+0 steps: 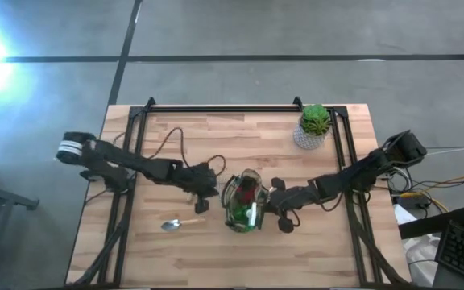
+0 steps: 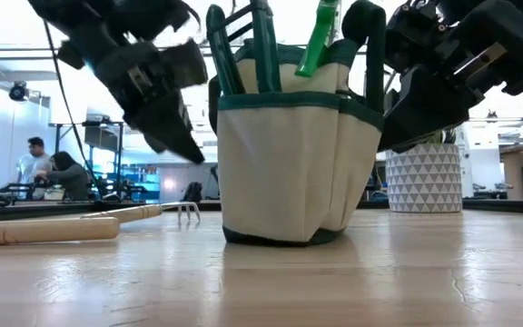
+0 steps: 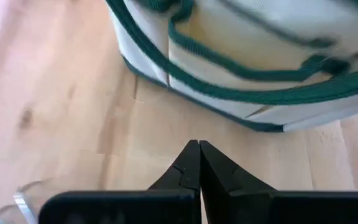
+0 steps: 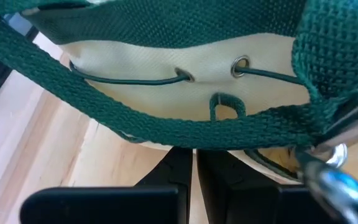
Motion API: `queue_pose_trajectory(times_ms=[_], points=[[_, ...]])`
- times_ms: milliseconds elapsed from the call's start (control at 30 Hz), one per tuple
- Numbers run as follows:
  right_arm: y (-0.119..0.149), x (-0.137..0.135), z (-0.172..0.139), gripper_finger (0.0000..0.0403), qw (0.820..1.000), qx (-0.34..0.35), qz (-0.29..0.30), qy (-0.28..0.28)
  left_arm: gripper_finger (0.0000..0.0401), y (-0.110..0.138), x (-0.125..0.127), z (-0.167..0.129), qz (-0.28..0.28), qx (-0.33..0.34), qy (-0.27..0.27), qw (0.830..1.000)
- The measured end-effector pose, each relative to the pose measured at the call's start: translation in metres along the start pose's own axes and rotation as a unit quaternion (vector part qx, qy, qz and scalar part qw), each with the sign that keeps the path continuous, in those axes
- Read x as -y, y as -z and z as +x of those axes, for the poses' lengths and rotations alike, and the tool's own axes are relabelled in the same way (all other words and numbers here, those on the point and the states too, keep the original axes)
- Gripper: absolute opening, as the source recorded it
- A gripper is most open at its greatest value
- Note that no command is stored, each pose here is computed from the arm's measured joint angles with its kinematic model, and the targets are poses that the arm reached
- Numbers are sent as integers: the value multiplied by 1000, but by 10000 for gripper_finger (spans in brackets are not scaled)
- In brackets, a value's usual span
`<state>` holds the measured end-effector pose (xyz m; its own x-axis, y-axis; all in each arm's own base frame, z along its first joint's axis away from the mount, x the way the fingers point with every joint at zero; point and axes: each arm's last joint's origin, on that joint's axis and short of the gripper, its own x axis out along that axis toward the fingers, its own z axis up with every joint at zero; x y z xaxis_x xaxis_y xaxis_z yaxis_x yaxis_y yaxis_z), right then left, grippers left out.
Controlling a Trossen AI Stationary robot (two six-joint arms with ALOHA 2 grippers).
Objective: Pick & Place Garden tools in Gardening bag
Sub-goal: Adjust the green gardening bag
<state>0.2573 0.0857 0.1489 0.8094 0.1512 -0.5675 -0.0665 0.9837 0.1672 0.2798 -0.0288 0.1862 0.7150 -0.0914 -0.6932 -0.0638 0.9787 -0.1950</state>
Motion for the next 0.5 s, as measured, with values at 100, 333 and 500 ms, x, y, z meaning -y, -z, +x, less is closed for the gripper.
queue_pose_trajectory(times_ms=[100, 333, 500], points=[[1, 0, -1, 18, 1000, -5, 0, 2, 0, -1, -2, -15, 13, 25, -12, 1000], [0, 1, -1, 18, 1000, -4, 3, 4, 0, -2, -22, -29, 18, 57, -66, 996], [0, 1, -1, 18, 1000, -3, 3, 6, 0, 8, -46, -25, -5, 37, -101, 994]])
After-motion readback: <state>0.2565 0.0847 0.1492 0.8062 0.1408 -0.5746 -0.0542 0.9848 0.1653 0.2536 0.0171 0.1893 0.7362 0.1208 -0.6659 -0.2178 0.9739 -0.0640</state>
